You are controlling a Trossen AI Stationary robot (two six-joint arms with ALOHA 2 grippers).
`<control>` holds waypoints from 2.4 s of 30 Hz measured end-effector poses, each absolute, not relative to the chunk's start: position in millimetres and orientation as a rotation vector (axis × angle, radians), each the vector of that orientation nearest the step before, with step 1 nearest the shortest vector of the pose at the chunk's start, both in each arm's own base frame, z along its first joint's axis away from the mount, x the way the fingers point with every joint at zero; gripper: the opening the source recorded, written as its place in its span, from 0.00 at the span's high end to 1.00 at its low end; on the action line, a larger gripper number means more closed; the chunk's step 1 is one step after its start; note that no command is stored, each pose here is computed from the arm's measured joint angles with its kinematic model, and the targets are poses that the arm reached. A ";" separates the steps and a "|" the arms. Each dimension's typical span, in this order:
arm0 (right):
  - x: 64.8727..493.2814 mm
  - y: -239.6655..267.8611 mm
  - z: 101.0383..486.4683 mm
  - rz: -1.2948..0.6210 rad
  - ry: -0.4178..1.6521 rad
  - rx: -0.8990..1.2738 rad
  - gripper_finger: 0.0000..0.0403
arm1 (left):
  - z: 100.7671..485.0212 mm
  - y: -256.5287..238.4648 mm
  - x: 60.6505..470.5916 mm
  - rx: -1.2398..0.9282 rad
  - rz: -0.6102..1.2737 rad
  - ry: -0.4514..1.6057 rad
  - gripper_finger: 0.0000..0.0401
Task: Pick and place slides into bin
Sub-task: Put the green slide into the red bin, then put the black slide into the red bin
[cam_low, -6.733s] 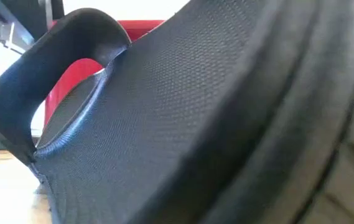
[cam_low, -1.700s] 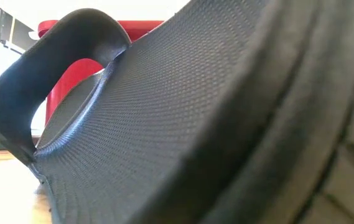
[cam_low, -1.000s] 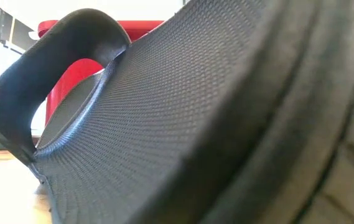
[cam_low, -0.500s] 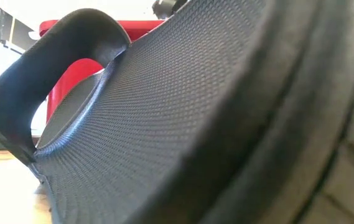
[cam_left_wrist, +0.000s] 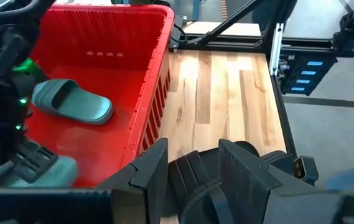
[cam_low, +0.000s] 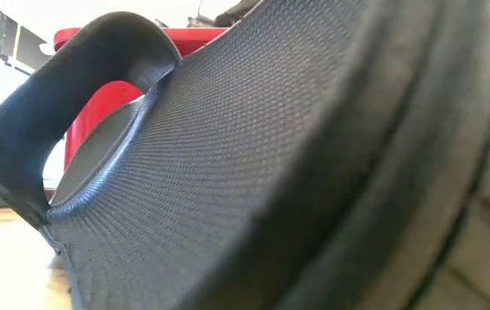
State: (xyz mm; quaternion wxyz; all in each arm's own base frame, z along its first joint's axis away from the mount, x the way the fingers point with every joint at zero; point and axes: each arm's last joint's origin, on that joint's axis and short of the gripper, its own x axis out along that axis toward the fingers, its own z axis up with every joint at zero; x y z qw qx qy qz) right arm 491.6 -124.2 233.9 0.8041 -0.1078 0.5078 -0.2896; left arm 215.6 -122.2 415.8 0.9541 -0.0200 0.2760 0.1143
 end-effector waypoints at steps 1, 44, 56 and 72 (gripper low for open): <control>493.9 -121.0 234.8 -0.612 1.073 -0.248 1.00 | 415.7 -122.2 215.7 -0.039 0.236 0.560 0.68; 493.6 -122.9 222.1 -0.452 1.135 -0.198 0.59 | 401.2 -134.7 232.0 -0.063 0.205 0.620 0.68; 477.6 -75.6 283.7 -0.476 1.115 -0.340 0.51 | 380.1 -147.3 245.6 -0.082 0.150 0.753 0.68; 419.7 65.2 382.7 -0.106 0.870 -0.103 0.65 | 369.5 -156.0 244.6 -0.101 0.112 0.850 0.68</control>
